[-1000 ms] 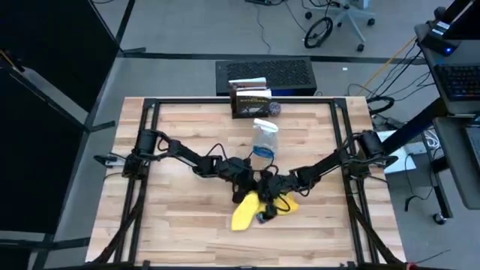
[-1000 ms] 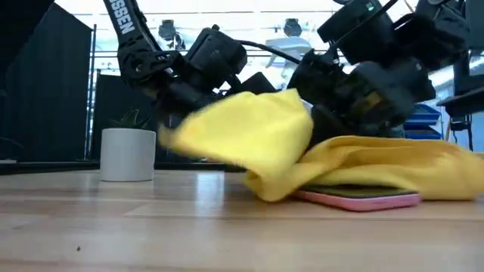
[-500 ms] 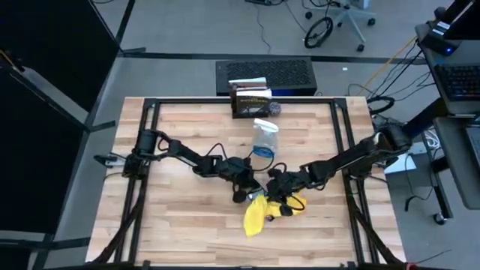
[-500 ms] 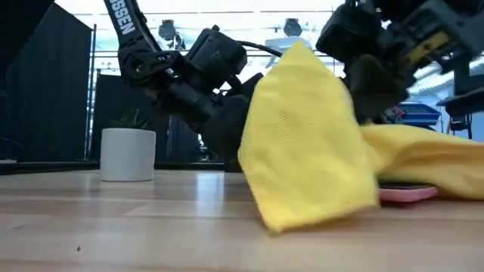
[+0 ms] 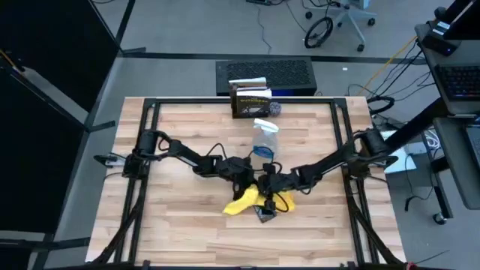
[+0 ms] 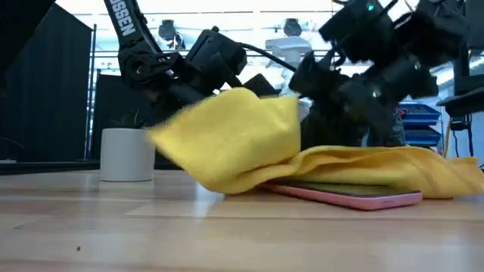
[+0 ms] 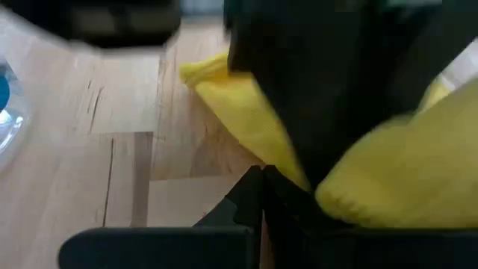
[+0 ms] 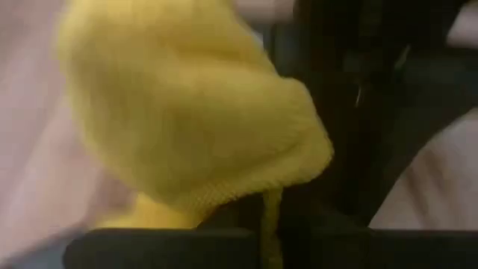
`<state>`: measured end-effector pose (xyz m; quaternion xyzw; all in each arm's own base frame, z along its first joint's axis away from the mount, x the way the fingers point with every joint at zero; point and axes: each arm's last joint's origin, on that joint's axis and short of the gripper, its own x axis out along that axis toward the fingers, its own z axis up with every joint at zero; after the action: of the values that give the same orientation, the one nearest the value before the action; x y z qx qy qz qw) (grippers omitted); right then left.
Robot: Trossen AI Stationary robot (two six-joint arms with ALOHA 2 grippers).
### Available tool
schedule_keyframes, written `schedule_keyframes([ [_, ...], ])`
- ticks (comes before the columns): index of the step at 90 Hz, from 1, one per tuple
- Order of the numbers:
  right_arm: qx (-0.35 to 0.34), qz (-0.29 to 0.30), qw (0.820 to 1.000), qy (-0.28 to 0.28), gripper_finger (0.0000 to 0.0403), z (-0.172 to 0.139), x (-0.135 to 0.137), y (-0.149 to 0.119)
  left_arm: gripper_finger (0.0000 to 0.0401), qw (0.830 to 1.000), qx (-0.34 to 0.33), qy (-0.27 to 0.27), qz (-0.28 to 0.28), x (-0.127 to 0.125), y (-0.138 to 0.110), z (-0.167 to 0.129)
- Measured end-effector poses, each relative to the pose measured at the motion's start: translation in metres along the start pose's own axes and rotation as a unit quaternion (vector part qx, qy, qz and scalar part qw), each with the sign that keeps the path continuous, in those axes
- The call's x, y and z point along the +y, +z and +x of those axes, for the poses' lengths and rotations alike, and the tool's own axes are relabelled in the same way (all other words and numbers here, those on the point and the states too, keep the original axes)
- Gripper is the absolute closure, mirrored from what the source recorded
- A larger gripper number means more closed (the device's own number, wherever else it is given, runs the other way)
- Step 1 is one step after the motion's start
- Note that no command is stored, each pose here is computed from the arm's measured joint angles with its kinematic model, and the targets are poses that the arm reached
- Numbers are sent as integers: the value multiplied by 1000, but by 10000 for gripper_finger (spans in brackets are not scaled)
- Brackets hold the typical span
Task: Apply microfiber cloth
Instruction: Wipe the front of the cellphone with a microfiber cloth
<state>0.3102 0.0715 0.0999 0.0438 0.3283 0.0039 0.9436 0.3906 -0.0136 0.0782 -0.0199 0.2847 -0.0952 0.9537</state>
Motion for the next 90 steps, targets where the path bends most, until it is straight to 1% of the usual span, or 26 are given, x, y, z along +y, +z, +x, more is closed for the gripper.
schedule_keyframes([
  [10,11,0,999,31,401,0,2,-1,401,1000,0,0,0,0,0,0],
  [20,25,-5,995,93,401,-4,6,0,401,1000,0,0,0,0,0,0],
  [34,49,-13,984,168,401,-8,10,-1,401,1000,0,0,-1,0,0,0],
  [43,82,-4,966,245,401,-10,12,-4,401,1000,0,0,-1,0,0,0],
  [49,110,19,948,298,401,-12,11,-6,401,1000,0,0,-1,0,0,0],
  [54,132,45,937,321,401,-14,9,-7,401,1000,0,0,-1,0,0,0],
  [61,155,72,926,336,401,-23,10,-4,401,1000,0,0,-1,0,0,0],
  [73,171,68,922,340,401,-55,18,9,401,1000,0,0,-1,0,0,0],
  [80,170,59,930,321,401,-77,23,16,401,1000,0,0,0,0,0,0],
  [90,148,41,950,273,401,-110,27,24,401,1000,-1,0,1,0,0,0],
])
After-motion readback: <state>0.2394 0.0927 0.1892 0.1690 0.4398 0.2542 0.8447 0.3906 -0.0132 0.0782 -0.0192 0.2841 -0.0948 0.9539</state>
